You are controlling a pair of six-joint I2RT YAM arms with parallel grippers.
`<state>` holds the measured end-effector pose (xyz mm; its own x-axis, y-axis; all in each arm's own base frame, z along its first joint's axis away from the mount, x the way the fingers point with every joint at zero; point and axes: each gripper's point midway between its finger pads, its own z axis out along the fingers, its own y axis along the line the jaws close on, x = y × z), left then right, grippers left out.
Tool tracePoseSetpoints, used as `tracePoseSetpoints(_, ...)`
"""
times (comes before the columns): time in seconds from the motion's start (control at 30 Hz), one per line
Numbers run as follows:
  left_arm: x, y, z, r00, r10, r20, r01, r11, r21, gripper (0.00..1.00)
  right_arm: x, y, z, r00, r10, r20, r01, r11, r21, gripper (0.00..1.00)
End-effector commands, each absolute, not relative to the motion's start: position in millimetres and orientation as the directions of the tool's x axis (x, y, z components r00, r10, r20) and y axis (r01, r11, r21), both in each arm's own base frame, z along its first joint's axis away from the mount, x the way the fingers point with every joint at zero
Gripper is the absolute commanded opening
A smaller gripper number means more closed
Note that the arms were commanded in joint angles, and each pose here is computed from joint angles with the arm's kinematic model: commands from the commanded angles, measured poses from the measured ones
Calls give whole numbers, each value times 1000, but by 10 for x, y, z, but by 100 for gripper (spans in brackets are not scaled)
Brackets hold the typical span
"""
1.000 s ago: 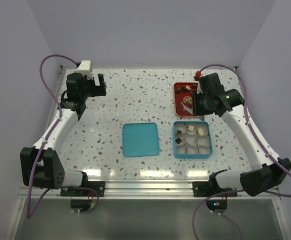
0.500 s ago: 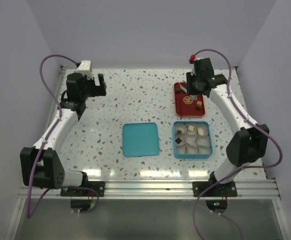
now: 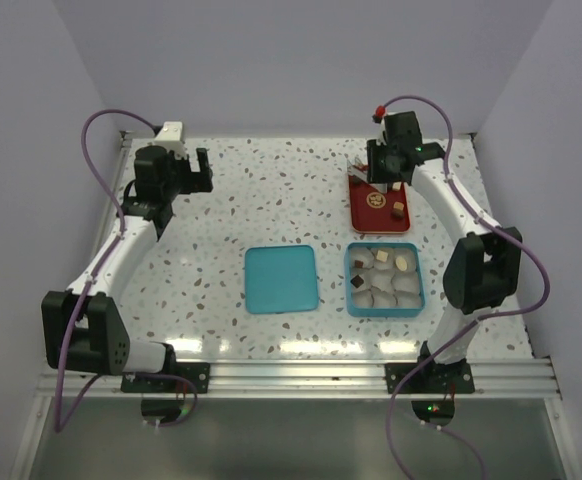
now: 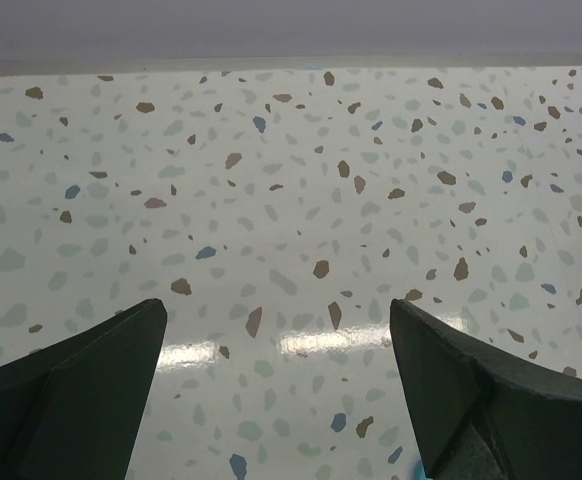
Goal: Pack the chocolate
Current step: Pick up the fake chocolate from the plate.
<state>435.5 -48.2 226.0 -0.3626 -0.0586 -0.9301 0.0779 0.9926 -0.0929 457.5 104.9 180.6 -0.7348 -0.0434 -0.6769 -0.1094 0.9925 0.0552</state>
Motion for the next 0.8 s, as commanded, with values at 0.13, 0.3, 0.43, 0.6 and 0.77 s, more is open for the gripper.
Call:
tracePoseSetpoints(0.13,4427,-510,2442,-324,-56,-944,87,992,-89,100,4656,989,1914,-690,-69,-721,-111,994,11,35)
tracePoseSetpoints(0.3,4425,-509,2438,-325,-55,-944,88,992,-88,100,4642,963,1891,-693,-72,-717,-109,994,5,35)
tracePoseSetpoints(0.43,4421,-509,2438,-325,-56,-944,87,992,-89,100,4606,941,1848,-700,-69,-710,-103,995,6,35)
tracePoseSetpoints(0.6,4420,-506,2434,-327,-55,-944,86,992,-87,100,4556,926,1784,-713,-69,-698,-105,994,8,36)
tracePoseSetpoints(0.77,4419,-509,2434,-327,-56,-943,87,992,-89,100,4511,879,1772,-715,-74,-695,-96,995,-7,39)
